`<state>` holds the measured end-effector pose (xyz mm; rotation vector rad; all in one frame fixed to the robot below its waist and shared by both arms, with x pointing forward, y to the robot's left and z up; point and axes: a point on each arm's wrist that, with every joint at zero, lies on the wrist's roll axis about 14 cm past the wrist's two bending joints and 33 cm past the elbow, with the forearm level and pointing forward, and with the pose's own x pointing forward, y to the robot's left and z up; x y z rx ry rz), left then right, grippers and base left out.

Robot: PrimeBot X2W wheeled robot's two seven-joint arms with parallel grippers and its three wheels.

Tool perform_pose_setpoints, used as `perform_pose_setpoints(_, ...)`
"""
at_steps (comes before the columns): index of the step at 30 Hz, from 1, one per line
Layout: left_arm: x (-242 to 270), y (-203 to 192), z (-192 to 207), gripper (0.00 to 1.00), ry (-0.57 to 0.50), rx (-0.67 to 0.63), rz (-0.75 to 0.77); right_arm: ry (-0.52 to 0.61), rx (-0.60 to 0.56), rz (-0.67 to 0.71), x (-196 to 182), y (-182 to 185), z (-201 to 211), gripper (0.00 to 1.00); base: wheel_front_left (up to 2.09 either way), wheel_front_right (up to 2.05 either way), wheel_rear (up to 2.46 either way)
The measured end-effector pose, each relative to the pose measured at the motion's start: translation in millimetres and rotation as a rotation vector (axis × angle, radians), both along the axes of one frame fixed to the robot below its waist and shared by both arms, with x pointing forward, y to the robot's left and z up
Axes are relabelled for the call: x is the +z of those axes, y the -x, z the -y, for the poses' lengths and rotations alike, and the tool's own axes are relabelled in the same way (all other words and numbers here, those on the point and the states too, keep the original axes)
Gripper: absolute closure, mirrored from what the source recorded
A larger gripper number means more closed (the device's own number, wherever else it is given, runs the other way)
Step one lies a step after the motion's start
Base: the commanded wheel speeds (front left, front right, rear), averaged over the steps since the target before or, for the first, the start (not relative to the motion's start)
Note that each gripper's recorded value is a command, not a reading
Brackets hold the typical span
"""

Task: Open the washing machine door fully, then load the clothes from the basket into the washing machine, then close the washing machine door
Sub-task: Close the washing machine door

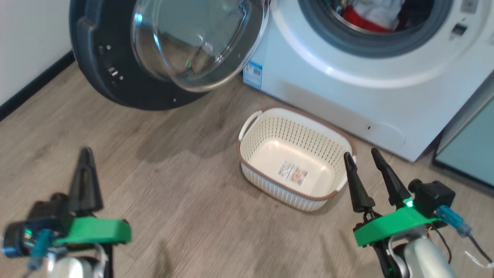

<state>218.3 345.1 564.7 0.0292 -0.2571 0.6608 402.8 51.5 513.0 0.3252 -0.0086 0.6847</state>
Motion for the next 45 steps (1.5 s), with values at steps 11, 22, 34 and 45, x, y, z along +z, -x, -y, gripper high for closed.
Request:
perform_pose_setpoints(11, 116, -35, -70, 1.0, -0.333, 0.103, 0.128, 0.042, -0.004, 0.008, -22, -27, 9, 0.0, 0.0, 0.0, 0.0)
perform_pose_setpoints(22, 146, -105, -153, 1.0, -0.309, 0.185, 0.138, 0.066, -0.02, 0.063, -30, -62, 23, 0.0, 0.0, 0.0, 0.0)
perform_pose_setpoints(34, 30, -132, -232, 1.0, 0.345, 0.38, 0.19, 0.112, -0.095, 0.011, -56, -70, 59, 0.0, 0.0, 0.0, 0.0)
perform_pose_setpoints(45, -33, -146, -224, 1.0, 0.939, 0.385, 0.402, 0.105, -0.089, 0.003, -57, -68, 57, 0.0, 0.0, 0.0, 0.0)
